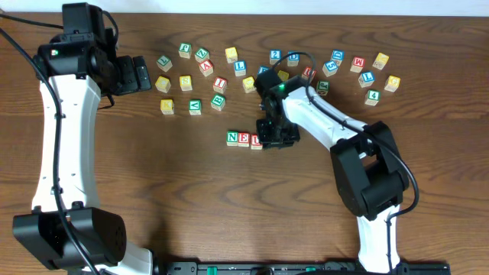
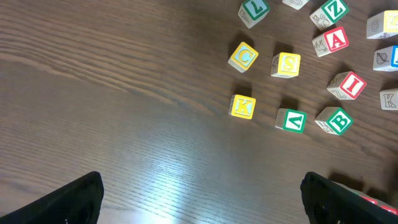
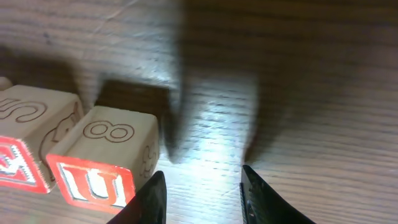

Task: Spell out NEURIPS
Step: 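Push the U block left against the E block with the right gripper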

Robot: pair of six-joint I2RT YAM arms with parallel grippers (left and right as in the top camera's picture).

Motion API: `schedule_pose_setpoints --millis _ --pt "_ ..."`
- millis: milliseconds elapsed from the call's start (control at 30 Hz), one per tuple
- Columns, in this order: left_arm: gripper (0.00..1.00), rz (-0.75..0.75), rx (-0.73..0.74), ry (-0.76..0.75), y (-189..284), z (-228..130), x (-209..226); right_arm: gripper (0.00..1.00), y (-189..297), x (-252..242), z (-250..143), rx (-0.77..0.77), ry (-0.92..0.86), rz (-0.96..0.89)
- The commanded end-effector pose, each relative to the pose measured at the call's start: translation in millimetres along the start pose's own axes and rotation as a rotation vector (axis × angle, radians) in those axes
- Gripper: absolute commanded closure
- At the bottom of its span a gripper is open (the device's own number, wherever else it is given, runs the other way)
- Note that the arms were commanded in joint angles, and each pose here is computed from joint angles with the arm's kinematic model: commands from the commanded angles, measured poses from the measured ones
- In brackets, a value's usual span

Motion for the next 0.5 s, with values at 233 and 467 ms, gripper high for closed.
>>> schedule_pose_setpoints --millis 233,467 --pt "0.0 0.01 -0.019 -0.009 6.6 2.1 2.7 0.66 12.8 11.5 3.2 -0.049 0.015 0.022" --pt "0.0 0.01 -0.019 -0.009 6.6 2.1 2.7 0.69 12.4 9.9 -5.3 -0.005 0.013 0.008"
Point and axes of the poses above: each gripper's point midway between its finger pads, its own y axis back along the fingers, its own x axis along the line the jaws close on, z = x × y, the point moved 6 cm from there along y, back along the fingers, and after that the axes turned 6 degrees about y, right-handed, at the moved point
